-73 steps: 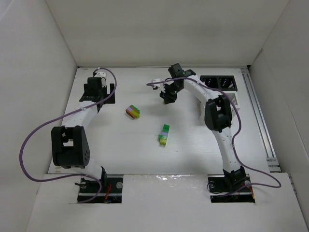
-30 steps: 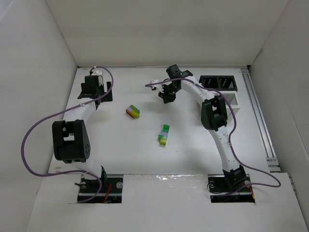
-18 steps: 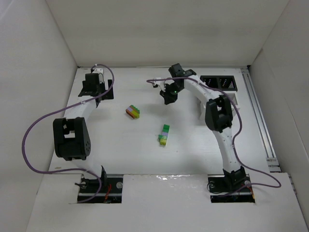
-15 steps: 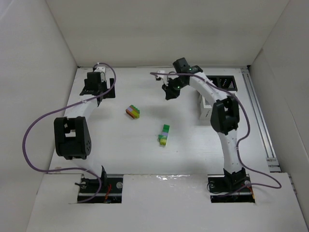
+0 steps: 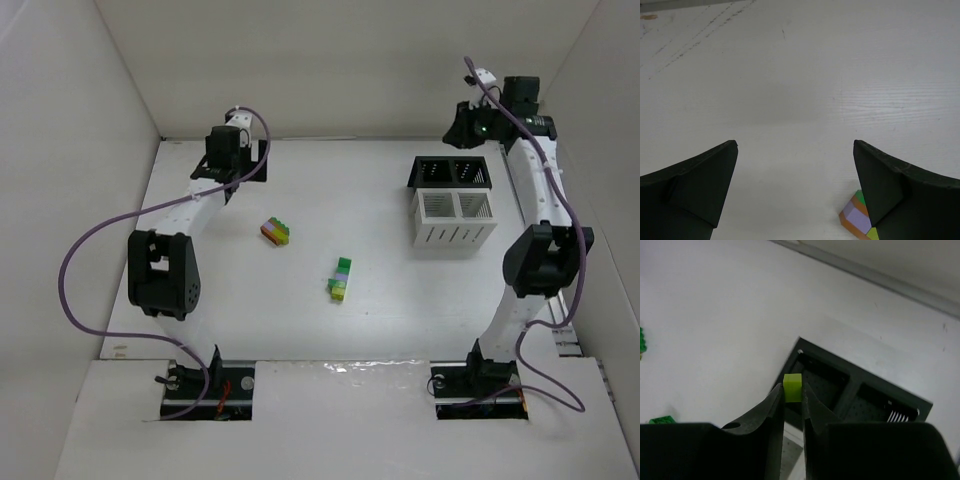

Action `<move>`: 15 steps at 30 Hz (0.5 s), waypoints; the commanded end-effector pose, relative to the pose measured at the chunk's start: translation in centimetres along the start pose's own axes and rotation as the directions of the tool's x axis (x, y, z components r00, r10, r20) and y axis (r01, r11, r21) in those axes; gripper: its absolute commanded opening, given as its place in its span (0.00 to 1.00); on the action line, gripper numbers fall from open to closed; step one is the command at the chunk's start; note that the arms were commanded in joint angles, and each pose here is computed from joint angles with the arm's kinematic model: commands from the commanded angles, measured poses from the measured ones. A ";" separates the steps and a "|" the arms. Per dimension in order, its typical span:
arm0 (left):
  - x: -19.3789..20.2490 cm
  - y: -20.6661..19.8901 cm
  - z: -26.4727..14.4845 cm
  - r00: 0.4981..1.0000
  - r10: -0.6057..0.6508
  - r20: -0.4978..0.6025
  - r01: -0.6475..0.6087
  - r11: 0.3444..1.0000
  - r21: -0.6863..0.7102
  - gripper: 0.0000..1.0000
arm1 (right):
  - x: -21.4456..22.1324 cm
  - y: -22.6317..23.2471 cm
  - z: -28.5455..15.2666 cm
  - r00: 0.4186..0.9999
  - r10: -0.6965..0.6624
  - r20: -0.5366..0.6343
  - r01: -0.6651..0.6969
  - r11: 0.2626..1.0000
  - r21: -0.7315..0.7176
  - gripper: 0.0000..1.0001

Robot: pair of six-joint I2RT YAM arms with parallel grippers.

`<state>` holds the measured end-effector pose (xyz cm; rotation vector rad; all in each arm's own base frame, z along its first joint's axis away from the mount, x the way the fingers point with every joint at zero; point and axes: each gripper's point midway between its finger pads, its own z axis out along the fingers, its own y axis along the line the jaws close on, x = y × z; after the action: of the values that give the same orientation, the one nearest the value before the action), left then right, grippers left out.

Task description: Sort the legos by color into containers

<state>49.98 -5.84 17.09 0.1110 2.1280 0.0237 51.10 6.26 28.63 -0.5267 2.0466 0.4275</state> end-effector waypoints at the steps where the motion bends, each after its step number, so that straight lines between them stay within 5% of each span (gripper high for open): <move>1: -1.8 -0.2 0.2 1.000 -0.025 0.014 0.026 0.998 -0.062 1.00 | 2.4 -2.3 -0.3 0.986 0.163 -0.024 -0.161 0.985 0.060 0.17; 7: -3.0 -2.4 -0.5 0.998 -0.056 0.041 0.054 0.997 0.054 1.00 | 4.7 -5.7 -0.6 0.963 0.266 -0.038 -0.261 0.960 0.099 0.17; 15: -2.1 -2.7 -0.9 1.000 -0.018 0.014 0.017 0.999 0.037 1.00 | 8.3 -8.8 -0.1 0.951 0.285 -0.120 -0.258 0.946 0.196 0.18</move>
<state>50.73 -8.49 16.40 0.1061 2.1678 -0.0340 51.55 -1.42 21.25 -0.1773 2.2656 0.4219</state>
